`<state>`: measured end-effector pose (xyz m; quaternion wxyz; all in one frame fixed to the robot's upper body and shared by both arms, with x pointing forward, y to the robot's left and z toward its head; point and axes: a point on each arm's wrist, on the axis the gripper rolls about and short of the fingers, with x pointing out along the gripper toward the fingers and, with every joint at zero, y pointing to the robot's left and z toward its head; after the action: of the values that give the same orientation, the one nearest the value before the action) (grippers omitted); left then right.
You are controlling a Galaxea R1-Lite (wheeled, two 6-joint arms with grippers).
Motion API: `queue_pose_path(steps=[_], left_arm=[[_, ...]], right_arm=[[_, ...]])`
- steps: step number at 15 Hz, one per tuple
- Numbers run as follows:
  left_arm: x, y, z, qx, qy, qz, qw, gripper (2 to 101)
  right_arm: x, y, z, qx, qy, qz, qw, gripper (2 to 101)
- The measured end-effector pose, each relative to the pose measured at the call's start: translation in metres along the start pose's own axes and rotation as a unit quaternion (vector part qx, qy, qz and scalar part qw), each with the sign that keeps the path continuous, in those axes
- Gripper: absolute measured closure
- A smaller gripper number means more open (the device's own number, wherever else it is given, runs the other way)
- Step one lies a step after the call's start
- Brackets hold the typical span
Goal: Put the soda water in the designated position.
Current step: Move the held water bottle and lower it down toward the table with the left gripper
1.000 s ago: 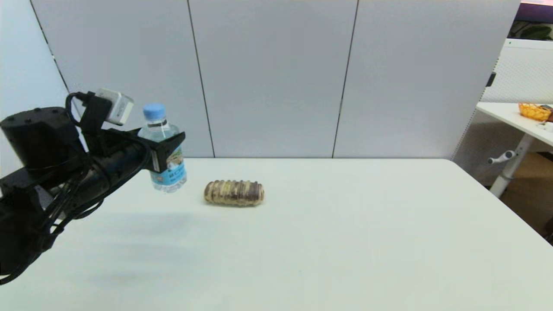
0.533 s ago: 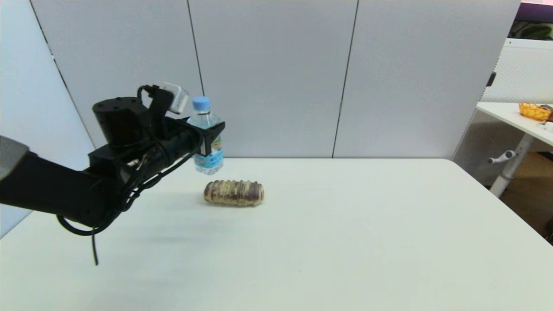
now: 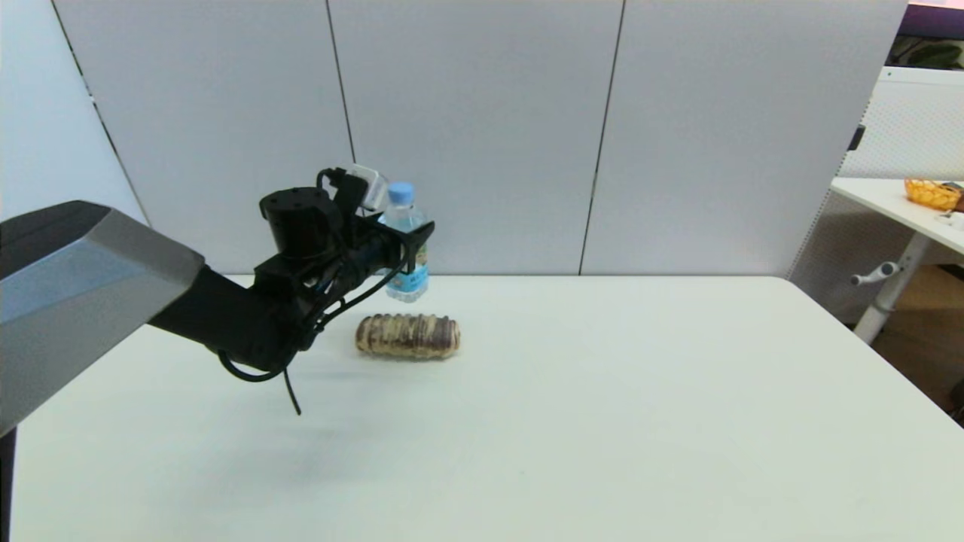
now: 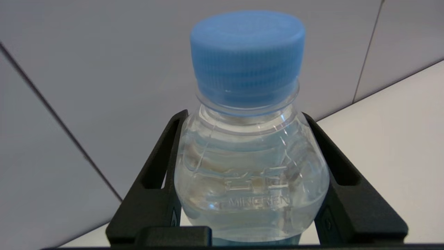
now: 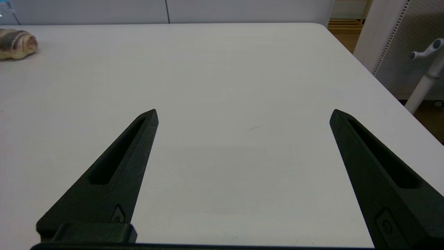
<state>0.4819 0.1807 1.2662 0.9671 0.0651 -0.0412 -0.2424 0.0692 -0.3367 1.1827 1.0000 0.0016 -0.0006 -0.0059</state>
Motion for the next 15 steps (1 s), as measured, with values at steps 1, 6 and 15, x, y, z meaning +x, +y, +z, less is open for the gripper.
queue_pose_path(steps=[1, 6, 15], left_arm=[[0.006, 0.000, -0.003, 0.000, -0.002, 0.001, 1.000, 46.3], [0.027, 0.000, -0.026, -0.014, 0.008, 0.000, 1.000, 46.3], [0.038, -0.002, -0.046, -0.022, 0.018, 0.000, 1.000, 46.3]], right_arm=[[0.000, 0.000, 0.000, 0.000, 0.000, 0.000, 1.0000, 4.3], [0.000, 0.000, 0.000, 0.000, 0.000, 0.000, 1.0000, 4.3], [0.000, 0.000, 0.000, 0.000, 0.000, 0.000, 1.0000, 4.3]])
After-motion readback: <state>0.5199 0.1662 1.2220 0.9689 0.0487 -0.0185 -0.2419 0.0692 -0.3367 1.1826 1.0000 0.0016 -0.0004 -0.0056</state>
